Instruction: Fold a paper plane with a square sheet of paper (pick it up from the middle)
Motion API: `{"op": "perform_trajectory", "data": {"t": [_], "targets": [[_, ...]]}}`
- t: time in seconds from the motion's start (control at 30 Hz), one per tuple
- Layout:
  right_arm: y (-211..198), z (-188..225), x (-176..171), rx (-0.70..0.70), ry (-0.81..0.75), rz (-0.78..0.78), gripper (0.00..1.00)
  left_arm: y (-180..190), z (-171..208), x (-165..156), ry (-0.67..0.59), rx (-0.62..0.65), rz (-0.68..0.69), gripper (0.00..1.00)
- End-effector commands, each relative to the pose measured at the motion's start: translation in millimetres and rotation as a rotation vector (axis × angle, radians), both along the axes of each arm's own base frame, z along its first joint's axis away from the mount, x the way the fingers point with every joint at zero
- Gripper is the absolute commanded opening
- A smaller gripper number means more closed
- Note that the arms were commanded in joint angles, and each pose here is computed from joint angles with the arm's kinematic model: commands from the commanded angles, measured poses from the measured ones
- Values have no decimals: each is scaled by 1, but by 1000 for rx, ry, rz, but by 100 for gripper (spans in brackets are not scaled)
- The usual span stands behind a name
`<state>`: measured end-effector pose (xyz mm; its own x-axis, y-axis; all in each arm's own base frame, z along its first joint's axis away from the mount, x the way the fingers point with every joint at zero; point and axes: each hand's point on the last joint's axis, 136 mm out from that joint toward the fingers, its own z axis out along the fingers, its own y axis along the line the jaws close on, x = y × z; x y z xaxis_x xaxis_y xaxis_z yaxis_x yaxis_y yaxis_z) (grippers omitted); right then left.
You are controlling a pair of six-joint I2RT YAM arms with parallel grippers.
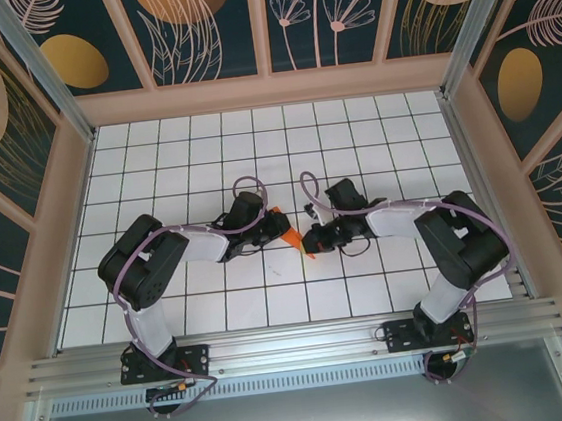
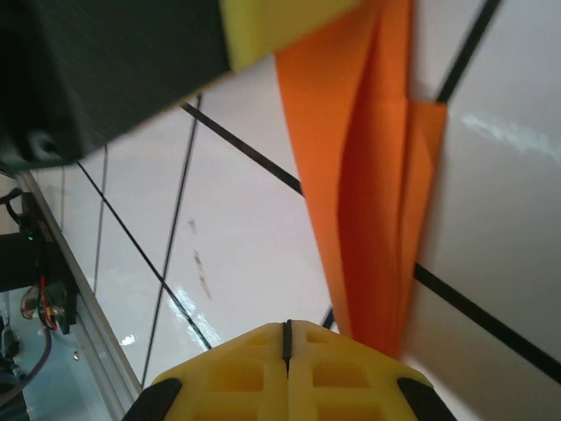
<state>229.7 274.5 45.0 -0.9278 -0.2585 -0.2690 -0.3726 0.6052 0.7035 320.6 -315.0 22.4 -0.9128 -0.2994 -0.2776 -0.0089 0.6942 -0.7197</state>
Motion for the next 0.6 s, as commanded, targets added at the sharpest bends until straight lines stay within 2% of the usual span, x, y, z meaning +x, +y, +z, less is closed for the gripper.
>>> {"op": "perform_trajectory", "data": {"t": [0.0,0.2,0.57], "targets": [[15,13,13,64,-13,26,4,13,-33,-10,74,94,-10,24],[16,-23,29,-14,26,-17,4,11,-31,-8,70,91,-11,24],[-22,-76,13,-152,163,-104,0,20,-28,2,36,106,-5,25]]}}
